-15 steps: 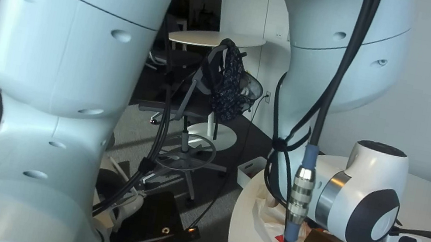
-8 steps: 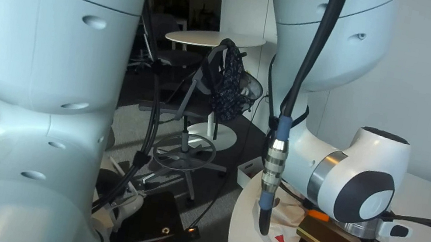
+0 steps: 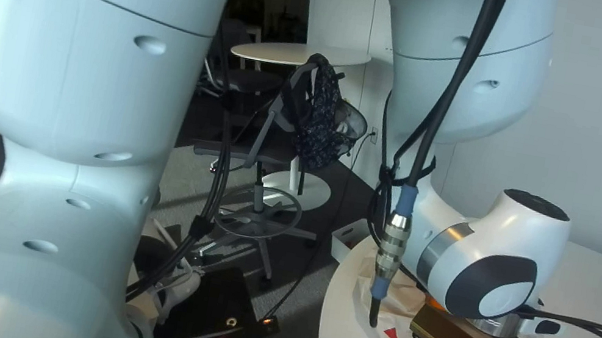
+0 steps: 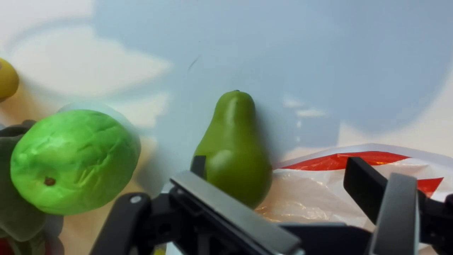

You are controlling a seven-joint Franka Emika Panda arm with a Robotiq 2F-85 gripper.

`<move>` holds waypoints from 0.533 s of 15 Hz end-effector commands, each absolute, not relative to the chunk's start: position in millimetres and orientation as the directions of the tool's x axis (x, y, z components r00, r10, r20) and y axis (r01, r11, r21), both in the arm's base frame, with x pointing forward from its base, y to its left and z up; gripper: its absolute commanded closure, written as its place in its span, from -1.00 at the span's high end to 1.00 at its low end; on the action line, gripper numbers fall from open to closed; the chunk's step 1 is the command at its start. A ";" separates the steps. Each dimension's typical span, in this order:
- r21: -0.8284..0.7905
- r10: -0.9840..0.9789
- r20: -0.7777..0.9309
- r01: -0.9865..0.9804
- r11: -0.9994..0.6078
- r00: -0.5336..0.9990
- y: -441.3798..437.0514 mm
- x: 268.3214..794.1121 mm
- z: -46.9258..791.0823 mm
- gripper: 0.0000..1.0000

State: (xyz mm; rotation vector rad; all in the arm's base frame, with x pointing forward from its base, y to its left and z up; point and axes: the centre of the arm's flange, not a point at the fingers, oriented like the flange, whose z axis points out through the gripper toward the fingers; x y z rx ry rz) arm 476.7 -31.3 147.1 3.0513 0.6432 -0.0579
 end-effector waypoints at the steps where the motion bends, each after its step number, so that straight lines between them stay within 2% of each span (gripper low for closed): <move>1: 0.038 0.409 -0.006 0.408 -0.912 0.913 -38.7 489.1 126.5 1.00; 8: 0.071 0.462 0.038 0.458 -0.886 0.886 -43.2 499.0 100.6 1.00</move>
